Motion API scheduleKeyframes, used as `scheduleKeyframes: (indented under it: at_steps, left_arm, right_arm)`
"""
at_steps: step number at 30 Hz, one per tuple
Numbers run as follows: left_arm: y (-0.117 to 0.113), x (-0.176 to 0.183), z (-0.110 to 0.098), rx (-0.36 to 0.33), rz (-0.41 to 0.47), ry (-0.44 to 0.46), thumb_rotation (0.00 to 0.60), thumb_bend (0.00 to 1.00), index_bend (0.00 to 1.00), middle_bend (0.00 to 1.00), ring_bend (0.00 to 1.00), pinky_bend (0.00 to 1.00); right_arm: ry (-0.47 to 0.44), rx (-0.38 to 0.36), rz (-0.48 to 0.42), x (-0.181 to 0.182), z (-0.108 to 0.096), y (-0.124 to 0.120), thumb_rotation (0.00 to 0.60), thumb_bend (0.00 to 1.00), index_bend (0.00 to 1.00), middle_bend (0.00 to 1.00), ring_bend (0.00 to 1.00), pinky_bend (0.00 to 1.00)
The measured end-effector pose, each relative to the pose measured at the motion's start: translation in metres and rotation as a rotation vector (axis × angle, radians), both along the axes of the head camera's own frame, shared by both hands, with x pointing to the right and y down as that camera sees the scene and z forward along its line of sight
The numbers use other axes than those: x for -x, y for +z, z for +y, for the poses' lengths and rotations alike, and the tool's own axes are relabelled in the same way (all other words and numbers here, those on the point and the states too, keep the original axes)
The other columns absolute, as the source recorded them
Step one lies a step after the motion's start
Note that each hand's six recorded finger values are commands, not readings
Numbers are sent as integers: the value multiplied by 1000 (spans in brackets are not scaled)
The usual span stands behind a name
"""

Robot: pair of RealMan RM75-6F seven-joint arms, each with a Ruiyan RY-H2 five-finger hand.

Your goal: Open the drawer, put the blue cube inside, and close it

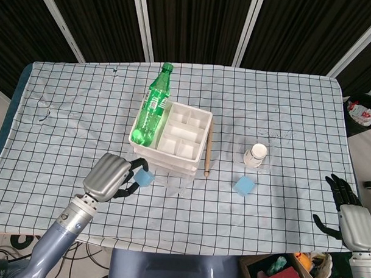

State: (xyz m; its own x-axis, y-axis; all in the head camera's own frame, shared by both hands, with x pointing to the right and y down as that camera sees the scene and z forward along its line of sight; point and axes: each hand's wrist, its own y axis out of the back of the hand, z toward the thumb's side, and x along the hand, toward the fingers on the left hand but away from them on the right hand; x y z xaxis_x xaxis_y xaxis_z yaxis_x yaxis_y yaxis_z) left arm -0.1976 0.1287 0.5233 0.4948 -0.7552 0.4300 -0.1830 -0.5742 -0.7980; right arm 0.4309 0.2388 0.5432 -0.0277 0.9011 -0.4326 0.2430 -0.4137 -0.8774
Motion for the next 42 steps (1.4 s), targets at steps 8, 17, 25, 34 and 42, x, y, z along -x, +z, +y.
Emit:
scheduleKeyframes:
  at_steps: [8, 17, 25, 34, 42]
  left_arm:
    - [27, -12, -21, 9, -51, -42, 600, 305, 447, 995, 963, 895]
    - [51, -29, -28, 12, -95, -55, 600, 178, 378, 993, 962, 895]
    - [46, -27, -23, 6, -70, -61, 600, 290, 465, 993, 962, 895]
    - [26, -13, -2, -6, -11, -37, 600, 387, 636, 999, 964, 904]
    - [24, 16, 28, 30, -43, -1, 600, 400, 666, 998, 965, 904]
  right_arm:
    - [1, 0, -1, 0, 0, 0, 600, 247, 0, 0, 0, 176]
    - [2, 2, -1, -1, 0, 0, 600, 247, 0, 0, 0, 176]
    - [3, 4, -1, -1, 0, 0, 600, 246, 0, 0, 0, 176]
    - [4, 5, 2, -1, 0, 0, 600, 247, 0, 0, 0, 176]
    - [5, 5, 3, -1, 0, 0, 600, 248, 0, 0, 0, 176]
